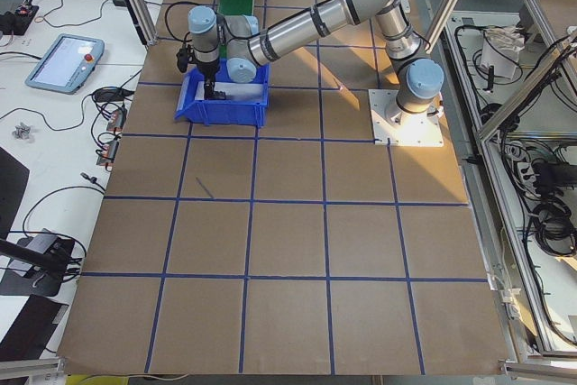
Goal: Transport two buttons from left to right
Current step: 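Move the left gripper back down onto the red-capped button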
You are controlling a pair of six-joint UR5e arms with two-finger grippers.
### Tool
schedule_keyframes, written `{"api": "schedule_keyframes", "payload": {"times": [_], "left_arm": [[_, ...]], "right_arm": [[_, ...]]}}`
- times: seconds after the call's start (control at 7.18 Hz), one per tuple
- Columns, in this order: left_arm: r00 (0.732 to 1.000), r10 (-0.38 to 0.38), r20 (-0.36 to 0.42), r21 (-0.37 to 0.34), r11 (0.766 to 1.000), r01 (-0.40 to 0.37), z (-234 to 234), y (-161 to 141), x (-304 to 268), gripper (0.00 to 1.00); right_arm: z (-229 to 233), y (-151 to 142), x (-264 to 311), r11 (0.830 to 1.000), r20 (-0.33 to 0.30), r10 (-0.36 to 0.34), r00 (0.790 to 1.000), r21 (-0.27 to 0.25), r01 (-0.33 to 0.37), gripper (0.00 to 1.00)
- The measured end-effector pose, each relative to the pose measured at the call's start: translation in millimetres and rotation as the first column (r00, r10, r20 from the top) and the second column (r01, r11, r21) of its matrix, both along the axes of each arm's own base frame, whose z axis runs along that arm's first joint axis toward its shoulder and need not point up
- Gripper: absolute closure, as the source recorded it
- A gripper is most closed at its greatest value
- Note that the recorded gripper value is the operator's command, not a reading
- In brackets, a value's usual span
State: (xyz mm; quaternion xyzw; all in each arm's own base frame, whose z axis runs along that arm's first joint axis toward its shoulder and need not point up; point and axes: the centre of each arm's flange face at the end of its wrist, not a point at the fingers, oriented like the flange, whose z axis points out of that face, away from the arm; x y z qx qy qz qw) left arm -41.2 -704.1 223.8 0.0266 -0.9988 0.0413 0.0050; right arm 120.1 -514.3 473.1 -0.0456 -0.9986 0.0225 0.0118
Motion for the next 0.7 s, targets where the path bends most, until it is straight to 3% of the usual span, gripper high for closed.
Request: {"api": "schedule_keyframes", "payload": {"times": [0.14, 0.28, 0.42, 0.7], "left_arm": [[1.000, -0.001, 0.001, 0.011, 1.000, 0.001, -13.3, -1.2, -2.2, 0.27], [1.000, -0.003, 0.003, 0.023, 1.000, 0.003, -19.7, -0.6, -3.2, 0.65], [1.000, -0.006, 0.005, 0.036, 0.999, 0.006, -22.0, 1.0, -3.2, 0.77], [1.000, -0.007, 0.006, 0.055, 0.998, 0.007, -15.9, 4.5, -1.8, 0.79]], "right_arm": [[0.1, 0.0, 0.0, 1.000, 0.000, 0.001, 1.000, 0.000, -0.001, 0.00], [0.3, -0.1, -0.1, 1.000, -0.001, 0.002, 1.000, 0.000, -0.002, 0.00], [0.6, -0.2, -0.1, 1.000, -0.001, 0.000, 1.000, -0.001, 0.000, 0.00], [1.0, -0.3, 0.0, 1.000, 0.000, -0.009, 1.000, -0.003, 0.009, 0.00]]}}
